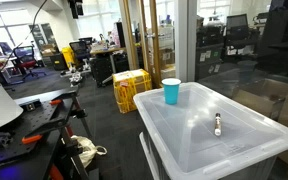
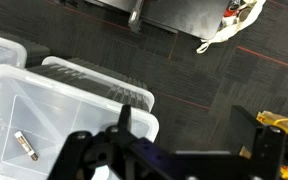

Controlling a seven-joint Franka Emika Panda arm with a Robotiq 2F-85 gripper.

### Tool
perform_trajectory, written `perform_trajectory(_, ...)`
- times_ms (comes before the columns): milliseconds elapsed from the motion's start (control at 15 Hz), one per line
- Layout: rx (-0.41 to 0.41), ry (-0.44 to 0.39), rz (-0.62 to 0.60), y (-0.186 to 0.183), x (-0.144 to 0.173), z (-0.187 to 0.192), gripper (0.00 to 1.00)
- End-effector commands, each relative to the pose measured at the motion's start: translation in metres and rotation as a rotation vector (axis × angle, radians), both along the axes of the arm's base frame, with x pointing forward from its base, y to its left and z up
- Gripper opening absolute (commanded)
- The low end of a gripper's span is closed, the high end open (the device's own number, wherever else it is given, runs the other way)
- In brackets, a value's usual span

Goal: Put the brown marker inside the cup

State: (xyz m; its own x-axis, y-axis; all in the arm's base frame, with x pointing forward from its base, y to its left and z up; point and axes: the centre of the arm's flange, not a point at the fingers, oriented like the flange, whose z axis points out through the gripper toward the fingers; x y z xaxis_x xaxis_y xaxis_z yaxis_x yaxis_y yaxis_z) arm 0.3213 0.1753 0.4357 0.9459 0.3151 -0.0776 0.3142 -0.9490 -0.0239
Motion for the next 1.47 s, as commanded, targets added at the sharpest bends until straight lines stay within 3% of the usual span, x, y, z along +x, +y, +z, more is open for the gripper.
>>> perform_trajectory(0, 0.000, 0.000, 0.000, 0.000, 0.000, 0.000, 1.00)
perform_trajectory(467, 0.002, -0.013, 0.017, -0.001, 0.001, -0.001, 1.00)
perform_trajectory(933, -0.005, -0.149, 0.043, -0.006, 0.025, -0.003, 1.00)
perform_trajectory(1400, -0.059, -0.300, 0.070, -0.049, 0.074, -0.014, 1.00)
